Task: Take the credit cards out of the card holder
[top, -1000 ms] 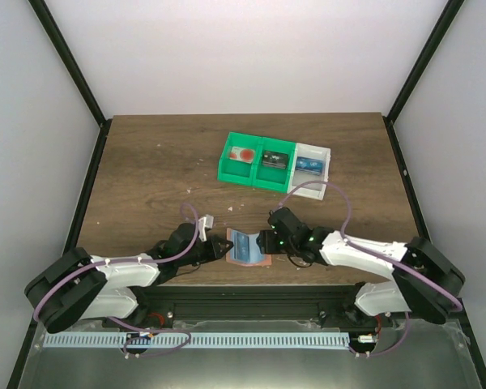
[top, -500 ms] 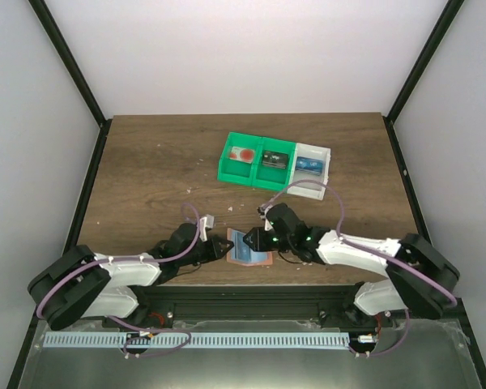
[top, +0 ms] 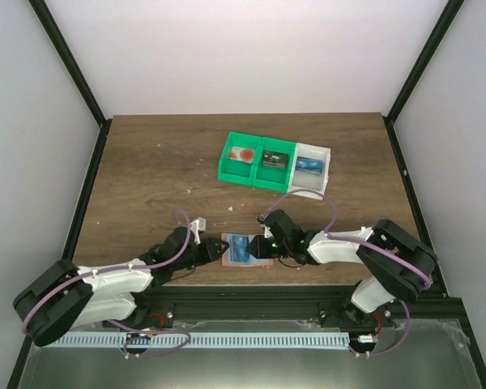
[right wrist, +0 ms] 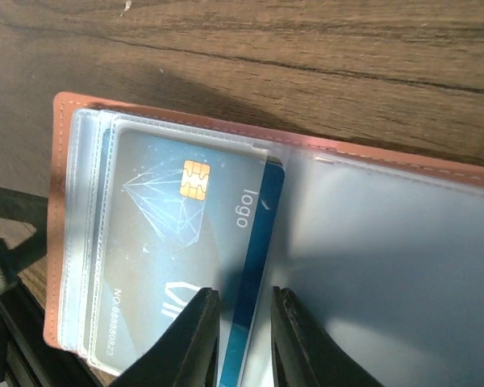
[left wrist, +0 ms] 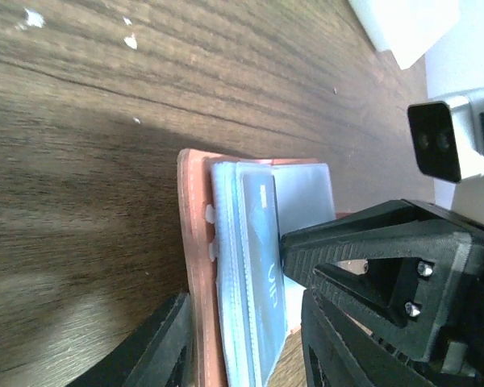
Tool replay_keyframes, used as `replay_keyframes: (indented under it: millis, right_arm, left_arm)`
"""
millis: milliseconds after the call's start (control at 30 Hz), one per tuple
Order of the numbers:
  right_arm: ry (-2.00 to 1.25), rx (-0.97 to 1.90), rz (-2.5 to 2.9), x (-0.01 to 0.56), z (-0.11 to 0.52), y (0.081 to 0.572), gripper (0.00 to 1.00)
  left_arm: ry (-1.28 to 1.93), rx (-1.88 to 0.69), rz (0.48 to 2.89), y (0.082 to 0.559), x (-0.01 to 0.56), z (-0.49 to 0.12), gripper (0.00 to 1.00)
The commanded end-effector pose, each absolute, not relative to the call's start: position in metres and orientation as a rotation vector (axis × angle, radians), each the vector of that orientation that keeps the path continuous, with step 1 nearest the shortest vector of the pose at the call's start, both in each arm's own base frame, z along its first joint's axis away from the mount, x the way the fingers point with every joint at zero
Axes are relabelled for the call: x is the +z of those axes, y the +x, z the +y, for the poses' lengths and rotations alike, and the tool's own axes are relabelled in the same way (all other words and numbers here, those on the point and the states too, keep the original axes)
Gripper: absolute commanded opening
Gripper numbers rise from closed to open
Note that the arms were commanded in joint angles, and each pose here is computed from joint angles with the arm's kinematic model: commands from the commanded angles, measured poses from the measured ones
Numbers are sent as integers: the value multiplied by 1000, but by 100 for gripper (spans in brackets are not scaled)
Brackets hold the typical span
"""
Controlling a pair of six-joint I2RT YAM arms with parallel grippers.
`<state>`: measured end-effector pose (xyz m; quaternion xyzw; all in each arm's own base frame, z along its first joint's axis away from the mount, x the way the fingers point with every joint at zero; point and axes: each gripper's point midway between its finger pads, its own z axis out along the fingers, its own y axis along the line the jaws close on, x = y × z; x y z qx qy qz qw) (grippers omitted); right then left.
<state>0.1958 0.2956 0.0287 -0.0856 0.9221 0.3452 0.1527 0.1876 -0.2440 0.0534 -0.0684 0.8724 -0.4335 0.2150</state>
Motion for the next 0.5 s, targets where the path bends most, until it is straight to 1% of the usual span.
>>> replay_keyframes:
  millis: [0, 100, 133, 200, 300, 367, 400, 467]
  right_arm:
    - [-204, 1028, 2620, 32, 294, 201, 17]
    - [-206, 1050, 2616, 33, 295, 200, 16]
    - [-203, 1059, 2615, 34, 295, 200, 16]
    - [-202, 1074, 2615, 34, 296, 199, 16]
    - [-193, 1087, 2617, 33, 296, 199, 16]
    - [-193, 1107, 2614, 32, 297, 198, 16]
    - [-194, 1120, 2613, 33, 298, 198, 16]
    - [-189, 1132, 2613, 32, 299, 198, 16]
  left_arm:
    - [-200, -1096, 2412, 191, 54, -230, 41]
    - [-180, -1097, 2370, 196, 68, -232, 42]
    - [-171, -1104, 2363, 197, 71, -233, 41]
    - [-148, -1138, 2348, 197, 77, -239, 34]
    - [-100, -1218, 2327, 196, 83, -251, 18]
    - [-73, -1244, 2344, 194, 78, -258, 5]
    - [-55, -1251, 2355, 193, 75, -261, 1]
    - [-23, -1253, 2386, 191, 67, -266, 0]
